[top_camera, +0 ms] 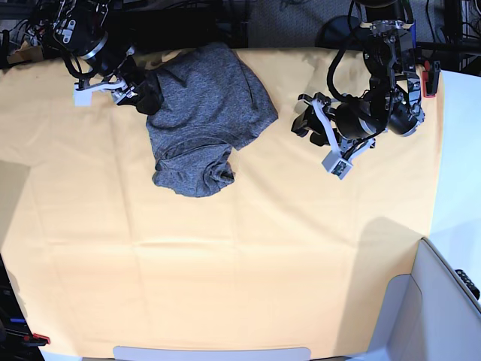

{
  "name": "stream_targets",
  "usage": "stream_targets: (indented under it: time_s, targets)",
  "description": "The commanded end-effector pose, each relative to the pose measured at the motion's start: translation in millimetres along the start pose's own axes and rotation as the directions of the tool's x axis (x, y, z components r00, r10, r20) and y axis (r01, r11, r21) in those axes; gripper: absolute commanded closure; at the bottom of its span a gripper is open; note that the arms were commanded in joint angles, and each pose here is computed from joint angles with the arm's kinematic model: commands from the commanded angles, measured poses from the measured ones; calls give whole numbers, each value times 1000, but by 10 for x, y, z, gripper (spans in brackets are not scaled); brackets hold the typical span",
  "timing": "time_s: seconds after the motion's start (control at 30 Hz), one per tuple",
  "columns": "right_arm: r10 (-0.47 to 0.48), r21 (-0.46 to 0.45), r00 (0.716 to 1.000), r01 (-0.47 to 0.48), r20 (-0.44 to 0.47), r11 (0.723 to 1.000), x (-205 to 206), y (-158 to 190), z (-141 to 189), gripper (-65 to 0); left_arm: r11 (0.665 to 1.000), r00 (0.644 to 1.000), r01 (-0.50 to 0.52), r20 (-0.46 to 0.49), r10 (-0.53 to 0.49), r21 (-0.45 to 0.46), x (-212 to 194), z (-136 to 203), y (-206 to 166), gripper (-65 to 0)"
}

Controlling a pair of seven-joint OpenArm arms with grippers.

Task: Fold the T-shirt properly
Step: 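Hold and smooth the bundle's edge with the right gripper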

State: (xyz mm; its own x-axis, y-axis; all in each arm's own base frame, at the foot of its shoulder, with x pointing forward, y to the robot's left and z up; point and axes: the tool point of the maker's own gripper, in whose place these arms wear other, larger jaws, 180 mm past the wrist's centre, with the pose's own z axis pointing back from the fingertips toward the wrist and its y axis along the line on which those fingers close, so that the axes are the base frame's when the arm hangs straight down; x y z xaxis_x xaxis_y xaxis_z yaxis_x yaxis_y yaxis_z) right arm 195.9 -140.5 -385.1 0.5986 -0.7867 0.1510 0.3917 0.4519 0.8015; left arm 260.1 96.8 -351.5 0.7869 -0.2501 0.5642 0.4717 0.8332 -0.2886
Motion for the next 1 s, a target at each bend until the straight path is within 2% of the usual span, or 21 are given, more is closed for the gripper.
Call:
stream_targets:
  time_s: [0.0,0.13,0.2,0.4,0.47,0.6,0.8,0.97]
  targets:
    - [-9,-40,999,8,-33,999,-82,-91,-46,-453,1000,999,13,35,-13,0,103,42,0,-272]
    - [-51,-44,995,47,-88,998,-235,-169,-186,-451,1000,999,13,35,-13,0,103,42,0,-272]
    - [-66,-48,992,61,-106,997,-300,-195,-222,-415,1000,999,13,35,-13,0,103,42,0,-272]
    - [-66,-50,992,61,-105,997,-302,-200,-220,-165,1000,999,13,35,-13,0,103,42,0,-272]
    - [-68,-50,992,63,-106,997,-304,-201,-219,-111,1000,999,13,35,-13,0,103,42,0,-272]
    - [-44,-53,995,39,-94,998,-286,-180,-135,-101,1000,999,13,35,-13,0,103,42,0,-272]
    - [56,-46,998,-56,-12,997,-112,40,155,-101,1000,999,14,37,-14,1,110,43,1,-272]
    - [146,-108,989,-143,21,984,-30,50,293,-101,1000,999,15,38,-15,1,116,44,2,-272]
